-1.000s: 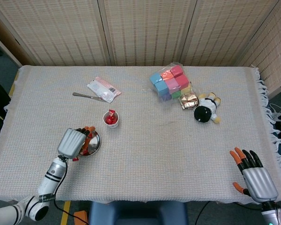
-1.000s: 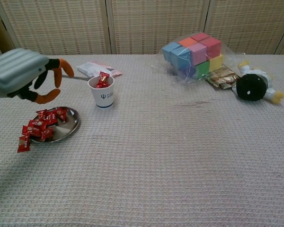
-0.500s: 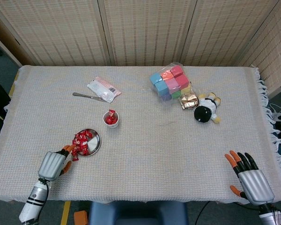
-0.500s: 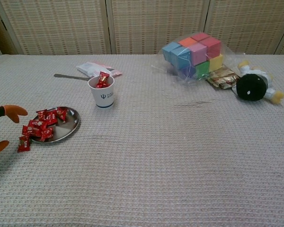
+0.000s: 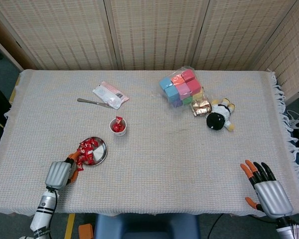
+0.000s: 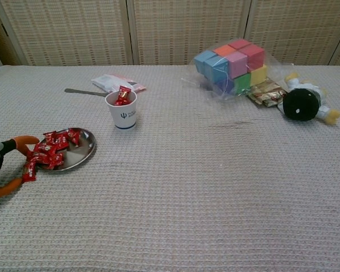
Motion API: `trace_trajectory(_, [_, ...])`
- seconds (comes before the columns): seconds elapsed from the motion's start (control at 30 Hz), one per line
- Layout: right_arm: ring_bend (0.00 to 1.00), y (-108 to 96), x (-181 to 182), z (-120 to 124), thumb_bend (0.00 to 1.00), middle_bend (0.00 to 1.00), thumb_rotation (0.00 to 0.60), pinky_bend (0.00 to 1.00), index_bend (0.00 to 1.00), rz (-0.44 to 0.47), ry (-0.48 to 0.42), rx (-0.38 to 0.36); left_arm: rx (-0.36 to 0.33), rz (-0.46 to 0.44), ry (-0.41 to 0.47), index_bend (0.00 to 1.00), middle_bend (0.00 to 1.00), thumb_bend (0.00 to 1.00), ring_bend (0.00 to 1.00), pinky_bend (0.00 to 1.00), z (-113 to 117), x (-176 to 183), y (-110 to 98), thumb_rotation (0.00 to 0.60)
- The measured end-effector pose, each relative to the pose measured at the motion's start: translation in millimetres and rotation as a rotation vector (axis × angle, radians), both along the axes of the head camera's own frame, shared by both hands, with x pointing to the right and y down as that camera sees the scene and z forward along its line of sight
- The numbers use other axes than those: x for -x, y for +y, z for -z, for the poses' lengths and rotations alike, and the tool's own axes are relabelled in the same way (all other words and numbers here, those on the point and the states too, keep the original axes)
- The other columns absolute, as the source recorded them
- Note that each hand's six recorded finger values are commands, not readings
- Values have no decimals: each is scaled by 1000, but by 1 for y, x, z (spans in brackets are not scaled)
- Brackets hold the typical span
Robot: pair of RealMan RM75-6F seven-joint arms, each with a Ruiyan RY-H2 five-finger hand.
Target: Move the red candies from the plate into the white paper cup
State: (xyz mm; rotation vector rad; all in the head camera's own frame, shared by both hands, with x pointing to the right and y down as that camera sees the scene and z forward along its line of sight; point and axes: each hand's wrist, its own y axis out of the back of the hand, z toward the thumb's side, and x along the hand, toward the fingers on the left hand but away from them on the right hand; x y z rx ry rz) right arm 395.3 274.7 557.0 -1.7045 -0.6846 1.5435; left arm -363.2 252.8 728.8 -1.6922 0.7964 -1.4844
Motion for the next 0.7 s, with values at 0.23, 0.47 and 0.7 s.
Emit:
trace_trajectory(0.23, [0,0,0,0,114,0,600,0,0,-2,2,-2,0,-10,-4,202,339,401,684,1000,-5,-6,1,600])
trace_trajectory(0.47, [0,0,-1,1,113,0,600,0,0,-2,2,-4,-23,-31,-9,262,420,400,686,1000,-5,-13,0,600])
trace_trajectory(0.7, [0,0,-1,1,114,0,600,0,0,-3,1,-4,-32,-39,-13,338,488,398,688,1000,-6,-17,0,600])
